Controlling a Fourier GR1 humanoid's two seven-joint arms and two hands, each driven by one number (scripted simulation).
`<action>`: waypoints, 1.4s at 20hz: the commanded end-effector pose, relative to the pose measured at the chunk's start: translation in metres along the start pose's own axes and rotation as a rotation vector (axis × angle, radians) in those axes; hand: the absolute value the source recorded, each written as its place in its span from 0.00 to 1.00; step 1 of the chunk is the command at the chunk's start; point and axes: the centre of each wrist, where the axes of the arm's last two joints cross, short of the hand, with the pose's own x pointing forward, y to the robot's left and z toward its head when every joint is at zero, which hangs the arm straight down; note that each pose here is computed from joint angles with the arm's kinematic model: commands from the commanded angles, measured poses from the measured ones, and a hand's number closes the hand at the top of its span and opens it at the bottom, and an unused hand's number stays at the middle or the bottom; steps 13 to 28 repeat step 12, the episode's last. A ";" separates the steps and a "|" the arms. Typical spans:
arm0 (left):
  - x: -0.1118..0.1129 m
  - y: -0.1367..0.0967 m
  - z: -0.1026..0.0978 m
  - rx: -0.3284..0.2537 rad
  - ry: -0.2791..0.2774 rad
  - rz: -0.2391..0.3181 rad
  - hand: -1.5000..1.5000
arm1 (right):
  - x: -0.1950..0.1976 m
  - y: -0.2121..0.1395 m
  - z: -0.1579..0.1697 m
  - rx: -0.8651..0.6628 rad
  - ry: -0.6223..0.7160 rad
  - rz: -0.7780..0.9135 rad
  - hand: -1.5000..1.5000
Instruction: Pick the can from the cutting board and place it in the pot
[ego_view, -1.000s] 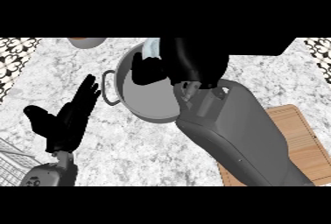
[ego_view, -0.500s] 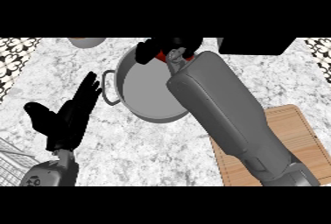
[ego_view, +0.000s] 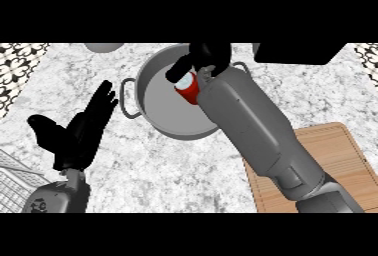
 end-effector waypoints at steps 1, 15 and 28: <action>-0.021 0.000 -0.001 -0.002 0.007 0.006 0.50 | -0.015 0.011 -0.006 -0.001 0.011 -0.166 0.00; -0.004 -0.004 0.000 0.033 0.021 0.016 0.50 | -0.029 -0.030 -0.028 -0.398 -0.096 -0.476 0.00; -0.004 -0.004 0.000 0.033 0.021 0.016 0.50 | -0.029 -0.030 -0.028 -0.398 -0.096 -0.476 0.00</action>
